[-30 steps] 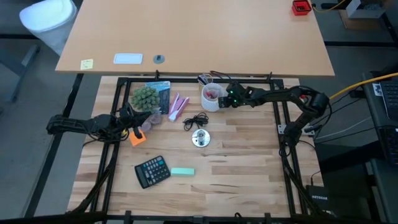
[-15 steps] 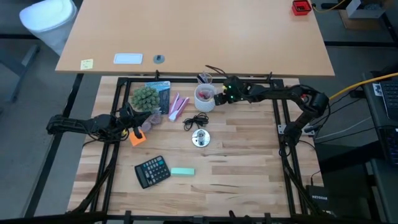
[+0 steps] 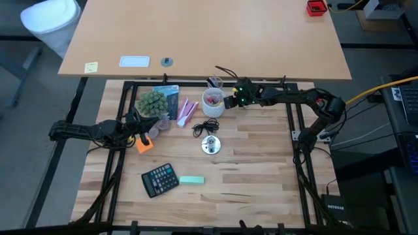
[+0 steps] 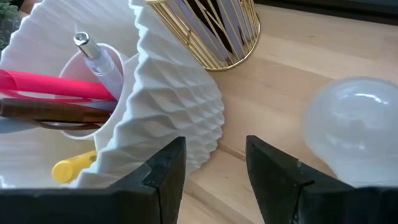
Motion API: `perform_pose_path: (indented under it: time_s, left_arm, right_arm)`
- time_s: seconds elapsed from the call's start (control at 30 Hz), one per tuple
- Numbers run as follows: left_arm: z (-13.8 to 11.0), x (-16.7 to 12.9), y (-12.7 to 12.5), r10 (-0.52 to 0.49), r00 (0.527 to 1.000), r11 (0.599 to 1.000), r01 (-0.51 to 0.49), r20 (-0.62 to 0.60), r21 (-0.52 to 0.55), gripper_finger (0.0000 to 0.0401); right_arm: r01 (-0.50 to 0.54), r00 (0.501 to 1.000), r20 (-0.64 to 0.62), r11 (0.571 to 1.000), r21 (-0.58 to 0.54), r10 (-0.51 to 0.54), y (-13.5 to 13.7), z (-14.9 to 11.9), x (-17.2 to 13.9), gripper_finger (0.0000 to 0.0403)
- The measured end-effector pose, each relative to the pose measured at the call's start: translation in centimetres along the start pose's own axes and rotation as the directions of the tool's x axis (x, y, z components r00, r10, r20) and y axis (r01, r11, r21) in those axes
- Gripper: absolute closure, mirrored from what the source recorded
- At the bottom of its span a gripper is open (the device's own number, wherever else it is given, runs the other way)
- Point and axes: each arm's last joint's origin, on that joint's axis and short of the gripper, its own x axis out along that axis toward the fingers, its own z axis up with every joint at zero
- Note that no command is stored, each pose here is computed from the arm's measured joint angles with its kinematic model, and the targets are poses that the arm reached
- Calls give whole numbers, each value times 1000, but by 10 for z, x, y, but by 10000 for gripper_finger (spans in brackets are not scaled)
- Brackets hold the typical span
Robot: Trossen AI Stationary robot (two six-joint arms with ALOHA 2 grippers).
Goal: Screw lightbulb
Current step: Insert the lightbulb into the lamp
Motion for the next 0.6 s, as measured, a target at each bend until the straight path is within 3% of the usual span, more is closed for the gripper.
perform_pose_path:
  time_s: [0.6]
  left_arm:
    - [0, 0, 0, 0, 1000, 1000, 0, 0, 31, 397]
  right_arm:
    - [-3, 1000, 3, 1000, -26, 3, 0, 0, 0, 235]
